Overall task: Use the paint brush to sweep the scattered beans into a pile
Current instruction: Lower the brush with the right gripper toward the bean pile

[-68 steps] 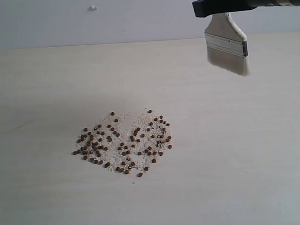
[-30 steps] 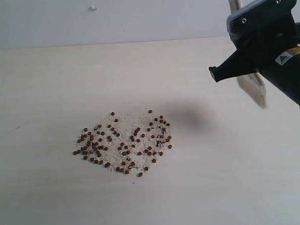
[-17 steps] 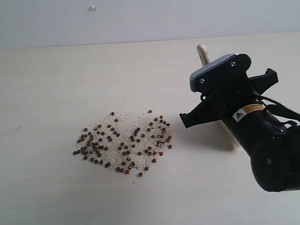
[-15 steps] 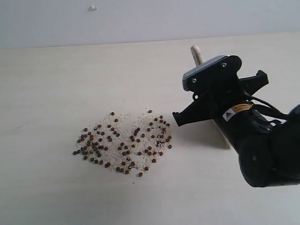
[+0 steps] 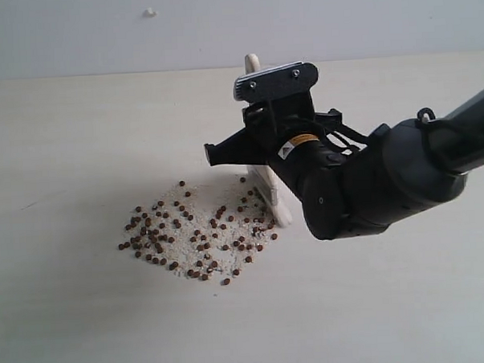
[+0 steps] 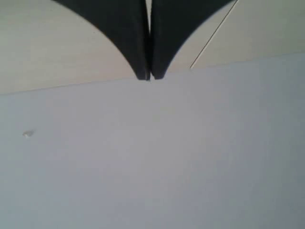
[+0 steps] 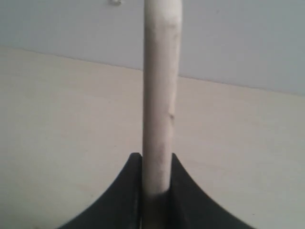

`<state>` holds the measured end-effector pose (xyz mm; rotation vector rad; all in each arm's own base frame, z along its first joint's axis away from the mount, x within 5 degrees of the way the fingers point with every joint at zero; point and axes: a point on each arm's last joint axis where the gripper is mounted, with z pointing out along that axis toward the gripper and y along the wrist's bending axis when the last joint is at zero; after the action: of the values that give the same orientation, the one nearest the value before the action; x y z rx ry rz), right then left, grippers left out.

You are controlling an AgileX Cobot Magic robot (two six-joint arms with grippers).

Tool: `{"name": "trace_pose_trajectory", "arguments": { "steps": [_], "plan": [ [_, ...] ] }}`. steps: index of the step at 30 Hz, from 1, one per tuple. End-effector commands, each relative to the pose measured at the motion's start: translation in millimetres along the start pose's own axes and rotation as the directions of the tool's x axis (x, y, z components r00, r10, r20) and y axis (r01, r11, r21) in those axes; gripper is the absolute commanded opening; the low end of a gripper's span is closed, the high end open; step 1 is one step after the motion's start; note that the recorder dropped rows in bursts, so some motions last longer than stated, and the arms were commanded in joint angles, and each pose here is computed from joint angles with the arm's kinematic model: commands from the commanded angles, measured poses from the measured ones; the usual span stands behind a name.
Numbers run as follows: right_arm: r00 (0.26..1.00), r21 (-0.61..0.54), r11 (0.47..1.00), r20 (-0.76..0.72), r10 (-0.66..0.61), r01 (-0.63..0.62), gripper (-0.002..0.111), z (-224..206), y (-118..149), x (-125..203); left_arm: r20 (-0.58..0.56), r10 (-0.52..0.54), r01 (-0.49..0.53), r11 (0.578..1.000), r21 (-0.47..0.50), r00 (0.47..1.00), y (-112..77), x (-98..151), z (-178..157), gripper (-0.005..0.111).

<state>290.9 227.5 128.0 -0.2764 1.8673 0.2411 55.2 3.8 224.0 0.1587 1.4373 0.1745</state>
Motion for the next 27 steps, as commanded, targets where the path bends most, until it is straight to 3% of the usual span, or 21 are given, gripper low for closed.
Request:
{"name": "trace_pose_trajectory", "arguments": {
  "steps": [1, 8, 16, 27],
  "plan": [
    [0.995, -0.038, 0.995, -0.046, 0.093, -0.095, 0.0, 7.1, 8.4, 1.8, 0.003, -0.002, 0.002, 1.0, 0.011, 1.0, -1.0, 1.0, -0.4, 0.0],
    [0.992, -0.042, 0.991, -0.001, 0.123, -0.123, 0.0, 4.6, 9.6, -16.1, 0.003, -0.002, 0.002, 1.0, 0.011, 1.0, -1.0, 1.0, -0.4, 0.0],
    [0.997, 0.035, 0.998, 0.059, -0.045, 0.043, 0.0, -7.2, 1.4, -43.5, 0.004, -0.003, 0.003, 1.0, 0.015, 1.0, -1.2, 0.9, -0.4, 0.0],
    [0.973, 0.132, 0.969, 0.073, -0.218, 0.207, 0.0, -0.9, -5.0, -34.1, 0.004, -0.003, 0.003, 1.0, 0.015, 1.0, -1.2, 0.9, -0.4, 0.0]
  ]
}}
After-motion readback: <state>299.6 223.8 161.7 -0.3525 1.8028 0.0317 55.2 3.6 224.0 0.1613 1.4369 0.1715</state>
